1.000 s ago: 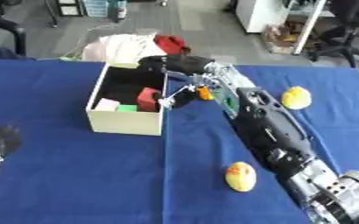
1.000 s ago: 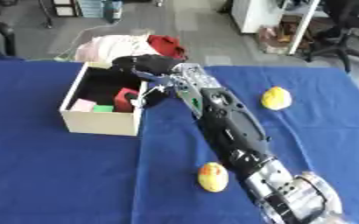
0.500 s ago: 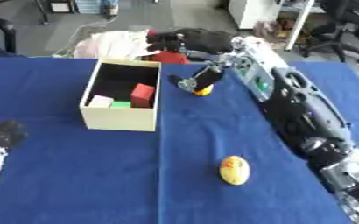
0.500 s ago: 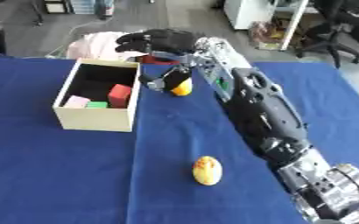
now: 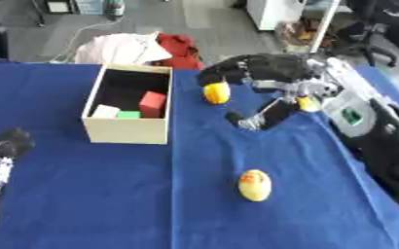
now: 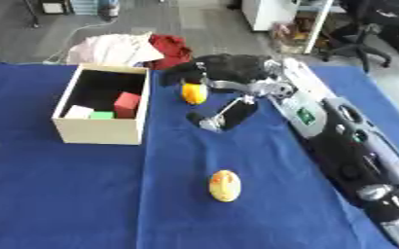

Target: Pick up objects on the table and place them in the box.

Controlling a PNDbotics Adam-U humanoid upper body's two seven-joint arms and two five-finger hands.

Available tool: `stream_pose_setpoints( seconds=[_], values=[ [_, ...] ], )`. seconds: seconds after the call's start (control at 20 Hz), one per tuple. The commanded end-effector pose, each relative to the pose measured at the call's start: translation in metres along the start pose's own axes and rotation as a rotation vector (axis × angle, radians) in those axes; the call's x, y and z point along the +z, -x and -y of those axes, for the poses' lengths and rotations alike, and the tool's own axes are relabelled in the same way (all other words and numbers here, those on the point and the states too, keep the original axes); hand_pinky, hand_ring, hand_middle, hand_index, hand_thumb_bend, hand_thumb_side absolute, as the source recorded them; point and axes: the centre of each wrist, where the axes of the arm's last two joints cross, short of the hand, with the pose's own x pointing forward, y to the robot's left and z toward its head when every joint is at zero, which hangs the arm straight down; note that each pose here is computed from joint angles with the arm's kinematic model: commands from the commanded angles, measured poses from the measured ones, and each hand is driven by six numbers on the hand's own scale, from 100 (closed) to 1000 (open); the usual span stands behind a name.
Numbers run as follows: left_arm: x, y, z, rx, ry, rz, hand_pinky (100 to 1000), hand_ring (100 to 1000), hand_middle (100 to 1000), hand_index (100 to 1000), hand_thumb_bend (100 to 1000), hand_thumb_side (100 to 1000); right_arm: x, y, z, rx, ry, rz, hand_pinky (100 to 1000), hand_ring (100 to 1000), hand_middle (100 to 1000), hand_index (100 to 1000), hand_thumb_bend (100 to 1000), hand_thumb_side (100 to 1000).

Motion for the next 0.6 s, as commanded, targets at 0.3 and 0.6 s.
stream_pose_setpoints(
  seconds=[0.3, 0.6],
  values=[
    [-0.002, -0.005, -0.007, -0.026, -0.004, 0.017, 886, 780, 748, 827, 126, 640, 0.017, -0.014, -0.032, 0.024, -0.184, 0.023, 937, 910, 967, 1000, 100, 651],
    [-0.002, -0.006, -0.008, -0.030, -0.008, 0.018, 886, 779, 748, 826, 126, 640, 0.033, -0.020, -0.055, 0.065, -0.230, 0.002, 953, 926, 979, 1000, 100, 628]
  ],
)
